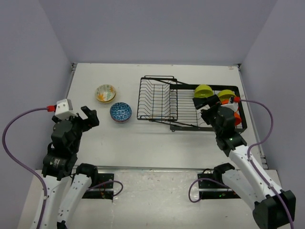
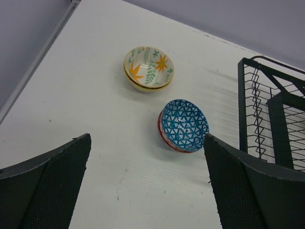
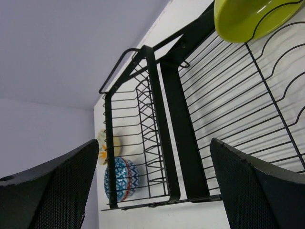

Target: Unload the bowls from the dish rack

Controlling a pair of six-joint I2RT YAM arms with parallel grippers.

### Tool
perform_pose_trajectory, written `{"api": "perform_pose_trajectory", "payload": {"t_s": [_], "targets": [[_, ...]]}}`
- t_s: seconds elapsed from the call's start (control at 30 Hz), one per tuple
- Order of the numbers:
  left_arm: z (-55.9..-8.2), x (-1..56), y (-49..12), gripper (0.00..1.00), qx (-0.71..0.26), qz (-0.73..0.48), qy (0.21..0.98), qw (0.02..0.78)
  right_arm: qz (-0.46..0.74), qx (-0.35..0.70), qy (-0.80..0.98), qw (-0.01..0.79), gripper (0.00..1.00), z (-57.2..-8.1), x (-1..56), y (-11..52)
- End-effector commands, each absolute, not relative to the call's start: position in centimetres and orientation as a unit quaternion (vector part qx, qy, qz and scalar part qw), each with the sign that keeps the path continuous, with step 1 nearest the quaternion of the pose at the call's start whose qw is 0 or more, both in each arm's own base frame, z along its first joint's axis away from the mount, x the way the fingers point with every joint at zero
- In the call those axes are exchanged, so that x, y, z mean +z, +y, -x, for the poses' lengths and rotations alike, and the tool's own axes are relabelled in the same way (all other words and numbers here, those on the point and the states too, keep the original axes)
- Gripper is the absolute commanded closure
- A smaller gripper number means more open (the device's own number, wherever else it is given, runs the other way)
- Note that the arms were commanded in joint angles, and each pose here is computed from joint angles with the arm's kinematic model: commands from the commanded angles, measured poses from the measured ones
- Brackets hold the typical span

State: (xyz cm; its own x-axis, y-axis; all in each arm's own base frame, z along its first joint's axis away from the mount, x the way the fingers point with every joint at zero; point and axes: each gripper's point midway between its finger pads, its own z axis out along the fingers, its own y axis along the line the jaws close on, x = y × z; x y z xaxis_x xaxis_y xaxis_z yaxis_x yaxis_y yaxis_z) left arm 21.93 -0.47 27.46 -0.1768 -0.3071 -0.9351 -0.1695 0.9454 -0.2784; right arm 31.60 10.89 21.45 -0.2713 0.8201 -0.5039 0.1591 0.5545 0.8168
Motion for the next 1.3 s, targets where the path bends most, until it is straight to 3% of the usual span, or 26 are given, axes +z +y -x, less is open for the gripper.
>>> {"api": "perform_pose_trajectory", "payload": {"t_s": [0.0, 0.17, 0.63, 1.0, 1.27], "targets": [[-22.8, 27.6, -0.2, 0.0, -0.042, 0.154, 0.763, 0.626, -0.39, 0.361, 0.652, 0.541, 0.01, -31.6, 23.9, 9.1], [-24.1, 26.6, -0.1, 0.0, -0.029, 0.17, 0.78, 0.602, -0.417, 0.35, 0.628, 0.556, 0.01, -32.1, 23.2, 7.3], [-23.8, 26.6, -0.9, 0.0, -0.056, 0.155, 0.774, 0.611, -0.524, 0.384, 0.614, 0.449, 0.01, -43.5, 18.7, 6.6], [-24.8, 25.4, -1.8, 0.0, -0.061, 0.137, 0.795, 0.588, -0.599, 0.337, 0.573, 0.447, 0.01, -46.4, 15.6, 3.4], [-25.1, 25.2, -2.4, 0.0, -0.07, 0.12, 0.801, 0.582, -0.597, 0.336, 0.559, 0.467, 0.2, -48.3, 15.4, 2.7]]}}
